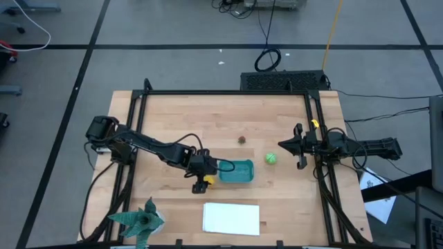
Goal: Pick and placing Produce into tupperware
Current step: Put the yellow lemon into the green bin
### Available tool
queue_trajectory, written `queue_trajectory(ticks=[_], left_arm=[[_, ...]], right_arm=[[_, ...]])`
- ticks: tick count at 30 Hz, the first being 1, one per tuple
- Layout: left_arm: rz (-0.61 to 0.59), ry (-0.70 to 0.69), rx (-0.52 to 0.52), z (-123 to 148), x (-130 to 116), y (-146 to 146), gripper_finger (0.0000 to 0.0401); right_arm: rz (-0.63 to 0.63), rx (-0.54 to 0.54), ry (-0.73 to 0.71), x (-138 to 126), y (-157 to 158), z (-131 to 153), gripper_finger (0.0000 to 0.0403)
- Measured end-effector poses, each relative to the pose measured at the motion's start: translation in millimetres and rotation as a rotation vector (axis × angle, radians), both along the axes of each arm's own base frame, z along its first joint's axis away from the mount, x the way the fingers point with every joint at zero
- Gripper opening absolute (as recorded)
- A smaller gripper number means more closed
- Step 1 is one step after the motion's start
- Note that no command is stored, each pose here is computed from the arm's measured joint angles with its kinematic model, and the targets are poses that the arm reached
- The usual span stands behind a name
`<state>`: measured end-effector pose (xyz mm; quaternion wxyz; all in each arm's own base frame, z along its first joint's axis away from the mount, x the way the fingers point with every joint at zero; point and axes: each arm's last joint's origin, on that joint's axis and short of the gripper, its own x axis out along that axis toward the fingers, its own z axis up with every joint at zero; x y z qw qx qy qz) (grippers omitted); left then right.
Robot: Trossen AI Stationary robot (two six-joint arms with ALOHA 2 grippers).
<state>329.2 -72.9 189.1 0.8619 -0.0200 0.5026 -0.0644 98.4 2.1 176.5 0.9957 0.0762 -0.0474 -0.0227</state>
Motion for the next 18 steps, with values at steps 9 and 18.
queue_trajectory(ticks=[9, 18], left_arm=[[0.041, 0.013, -0.01, 0, -1, 0, 0.0328], [-0.027, -0.056, 0.062, 2, 0, -13, 0.0328]], right_arm=[[0.0, 0.0, 0.0, 0, 0, 0, 0.0], [0.0, 0.0, 0.0, 0, 0, 0, 0.0]])
